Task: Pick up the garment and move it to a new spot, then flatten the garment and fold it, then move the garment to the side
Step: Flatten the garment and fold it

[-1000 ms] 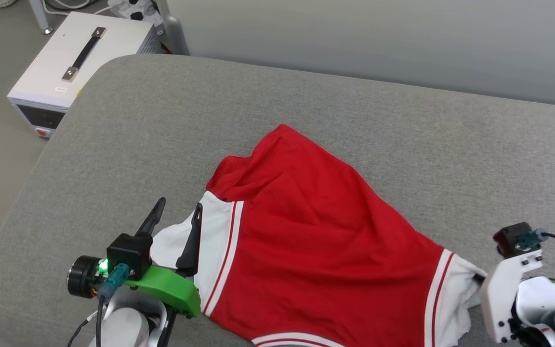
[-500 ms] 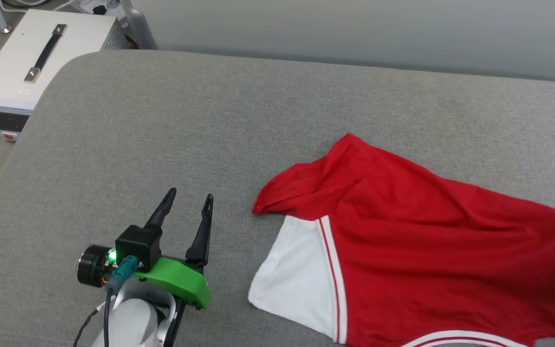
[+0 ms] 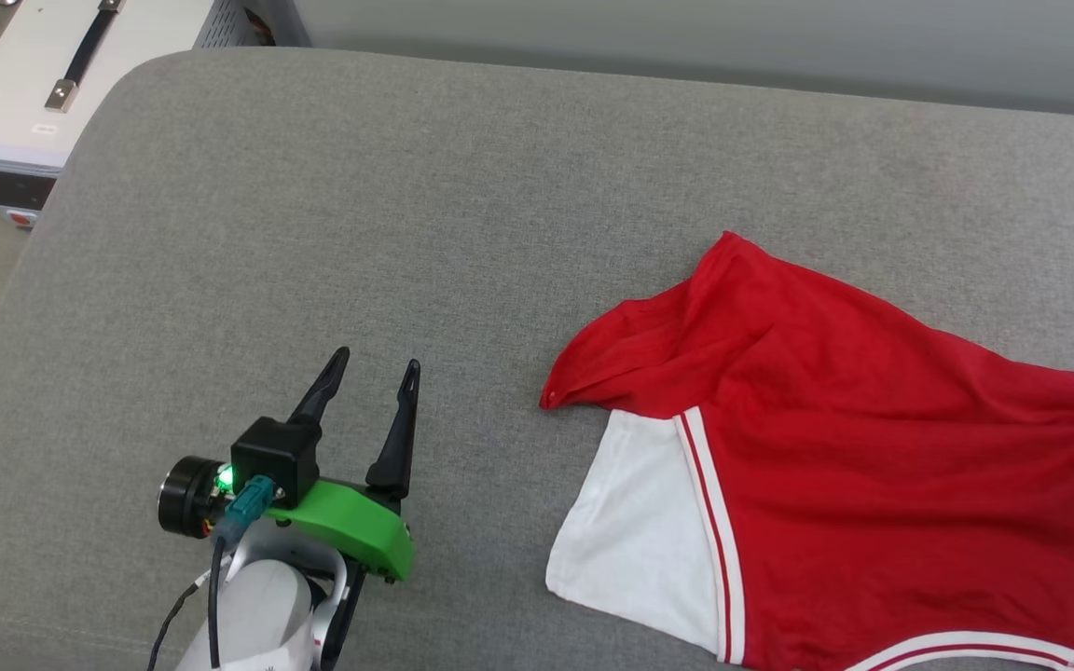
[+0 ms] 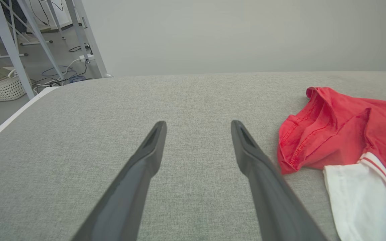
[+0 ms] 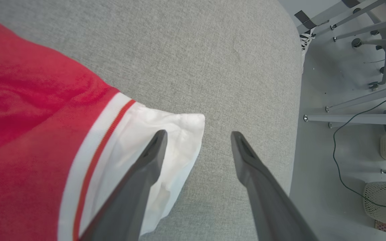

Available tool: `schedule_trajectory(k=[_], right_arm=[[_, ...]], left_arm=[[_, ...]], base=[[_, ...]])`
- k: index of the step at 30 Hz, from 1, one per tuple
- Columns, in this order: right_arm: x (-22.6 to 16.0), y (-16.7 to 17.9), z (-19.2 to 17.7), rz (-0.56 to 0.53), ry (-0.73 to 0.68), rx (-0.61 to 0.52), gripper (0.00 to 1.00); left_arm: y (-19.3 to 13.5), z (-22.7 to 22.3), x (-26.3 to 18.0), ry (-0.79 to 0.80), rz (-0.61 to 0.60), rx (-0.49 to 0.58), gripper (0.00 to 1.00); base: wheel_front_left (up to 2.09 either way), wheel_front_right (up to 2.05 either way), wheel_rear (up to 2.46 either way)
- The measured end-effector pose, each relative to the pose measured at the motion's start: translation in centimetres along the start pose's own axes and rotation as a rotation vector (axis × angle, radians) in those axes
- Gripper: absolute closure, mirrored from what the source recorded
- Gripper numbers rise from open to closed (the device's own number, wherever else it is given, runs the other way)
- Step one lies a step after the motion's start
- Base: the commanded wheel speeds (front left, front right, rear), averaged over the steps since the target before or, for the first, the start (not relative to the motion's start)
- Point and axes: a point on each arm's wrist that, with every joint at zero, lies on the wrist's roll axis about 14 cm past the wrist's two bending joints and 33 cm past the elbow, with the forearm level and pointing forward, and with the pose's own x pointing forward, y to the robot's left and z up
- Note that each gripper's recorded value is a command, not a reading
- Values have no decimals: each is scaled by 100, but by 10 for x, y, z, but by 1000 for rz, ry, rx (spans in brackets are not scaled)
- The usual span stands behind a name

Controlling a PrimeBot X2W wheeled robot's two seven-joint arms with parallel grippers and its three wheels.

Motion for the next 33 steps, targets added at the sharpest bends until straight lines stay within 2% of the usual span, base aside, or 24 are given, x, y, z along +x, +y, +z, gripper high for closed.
schedule_trajectory(k=[7, 8, 10, 11, 13, 20, 27, 33], right_arm=[[-16, -5, 37, -29, -187, 62, 0], [-33, -5, 63, -32, -329, 118, 0], [-49, -4, 84, -33, -443, 159, 0], [-66, -3, 100, -32, -549, 214, 0], [-85, 0, 110, -35, -650, 265, 0], [-133, 27, 100, -41, -841, 423, 0], [-159, 57, 72, -55, -879, 557, 0], [-168, 64, 68, -69, -893, 596, 0]], left_arm=[[-3, 13, -4, -37, -12, 5, 0], [-6, 20, -7, -58, -20, 2, 0], [-9, 23, -11, -68, -28, -1, 0], [-13, 25, -15, -76, -35, -13, 0], [-19, 27, -19, -84, -47, -21, 0], [-40, 27, -30, -93, -93, -76, 0], [-56, 18, -46, -74, -125, -103, 0], [-69, 16, -50, -57, -159, -89, 0]], base=[[0, 0, 0], [0, 0, 0], [0, 0, 0], [0, 0, 0], [0, 0, 0], [0, 0, 0], [0, 0, 0], [0, 0, 0]])
